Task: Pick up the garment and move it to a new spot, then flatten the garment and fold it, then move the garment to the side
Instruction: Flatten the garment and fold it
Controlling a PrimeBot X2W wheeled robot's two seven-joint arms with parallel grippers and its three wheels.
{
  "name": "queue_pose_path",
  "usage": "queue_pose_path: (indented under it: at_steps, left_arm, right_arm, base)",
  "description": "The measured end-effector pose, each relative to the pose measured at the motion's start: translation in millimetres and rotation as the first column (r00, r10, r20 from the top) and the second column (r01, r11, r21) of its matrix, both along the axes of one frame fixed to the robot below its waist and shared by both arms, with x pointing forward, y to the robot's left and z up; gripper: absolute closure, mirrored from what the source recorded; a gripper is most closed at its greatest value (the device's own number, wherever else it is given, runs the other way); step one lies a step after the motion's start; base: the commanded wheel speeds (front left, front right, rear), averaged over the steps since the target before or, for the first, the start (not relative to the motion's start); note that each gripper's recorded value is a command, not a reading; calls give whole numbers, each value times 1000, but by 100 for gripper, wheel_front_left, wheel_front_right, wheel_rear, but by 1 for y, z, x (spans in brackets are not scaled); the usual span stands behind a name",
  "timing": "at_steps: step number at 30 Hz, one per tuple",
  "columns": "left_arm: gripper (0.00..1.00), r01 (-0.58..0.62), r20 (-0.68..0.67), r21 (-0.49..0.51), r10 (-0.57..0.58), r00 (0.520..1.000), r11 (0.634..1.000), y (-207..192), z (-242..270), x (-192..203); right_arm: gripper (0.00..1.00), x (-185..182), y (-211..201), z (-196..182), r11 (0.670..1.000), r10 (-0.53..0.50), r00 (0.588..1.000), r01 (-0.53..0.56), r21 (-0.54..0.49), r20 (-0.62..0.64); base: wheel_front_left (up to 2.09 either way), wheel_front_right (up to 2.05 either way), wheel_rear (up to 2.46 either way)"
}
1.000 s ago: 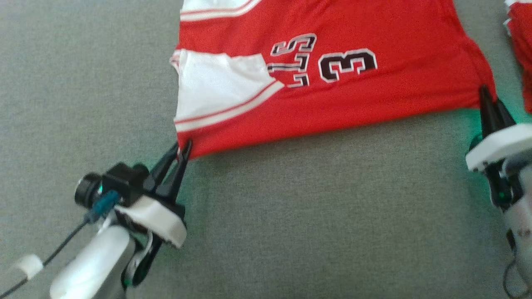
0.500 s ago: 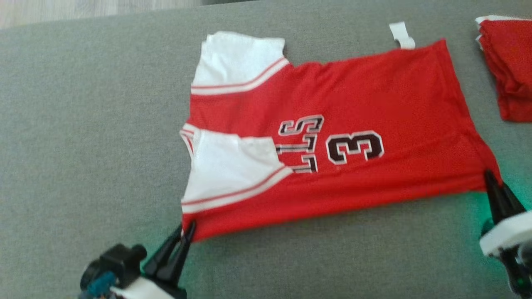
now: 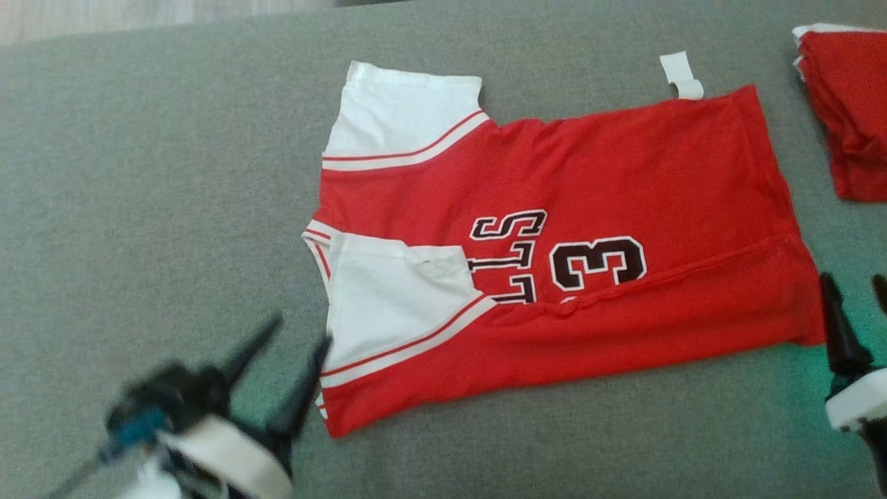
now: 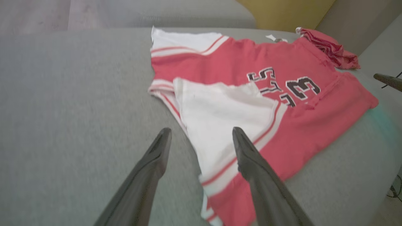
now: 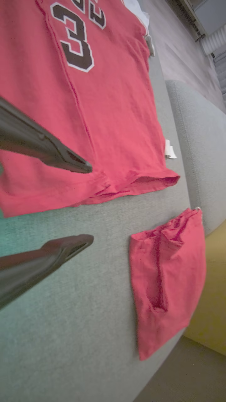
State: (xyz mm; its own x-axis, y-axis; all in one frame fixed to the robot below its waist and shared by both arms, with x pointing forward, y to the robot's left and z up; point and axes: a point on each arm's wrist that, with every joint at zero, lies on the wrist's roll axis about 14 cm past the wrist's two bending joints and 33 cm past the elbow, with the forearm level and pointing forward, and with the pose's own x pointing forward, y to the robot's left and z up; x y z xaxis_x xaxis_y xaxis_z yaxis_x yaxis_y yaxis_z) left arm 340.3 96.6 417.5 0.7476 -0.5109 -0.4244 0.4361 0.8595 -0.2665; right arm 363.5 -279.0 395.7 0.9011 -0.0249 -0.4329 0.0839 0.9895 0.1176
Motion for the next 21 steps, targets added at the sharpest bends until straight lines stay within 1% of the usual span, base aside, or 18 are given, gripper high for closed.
queue_pose_path:
  at_steps: [2, 5, 7, 9, 12, 16, 21]
  left_arm:
    - [0, 28, 77, 13, -29, 997, 1000, 0, 21, 27]
    - [0, 90, 186, 33, -95, 978, 995, -7, 56, 72]
    - [0, 144, 210, 43, -150, 966, 989, -16, 72, 99]
    - [0, 189, 166, 73, -198, 966, 979, -20, 71, 122]
    - [0, 217, 65, 139, -227, 972, 966, -17, 56, 154]
    - [0, 246, -80, 202, -234, 969, 948, -15, 32, 188]
    - [0, 266, -161, 242, -232, 959, 933, -21, 10, 220]
  right_arm:
    - [0, 5, -2, 6, 1000, -2, 1000, 3, -11, 21]
    - [0, 12, 1, 9, 1000, 8, 1000, -7, -23, 28]
    - [0, 20, 6, 12, 999, 18, 999, -17, -28, 42]
    - [0, 31, 13, 16, 999, 33, 998, -31, -31, 61]
    - [0, 41, 19, 16, 998, 49, 997, -47, -32, 68]
    - [0, 46, 20, 12, 998, 55, 997, -53, -36, 58]
    - [0, 50, 17, 7, 998, 40, 998, -38, -41, 58]
  base:
    - [0, 0, 0]
    - [0, 0, 0]
    - [0, 0, 0]
    - [0, 0, 0]
    - [0, 0, 0]
    - [0, 0, 0]
    - [0, 0, 0]
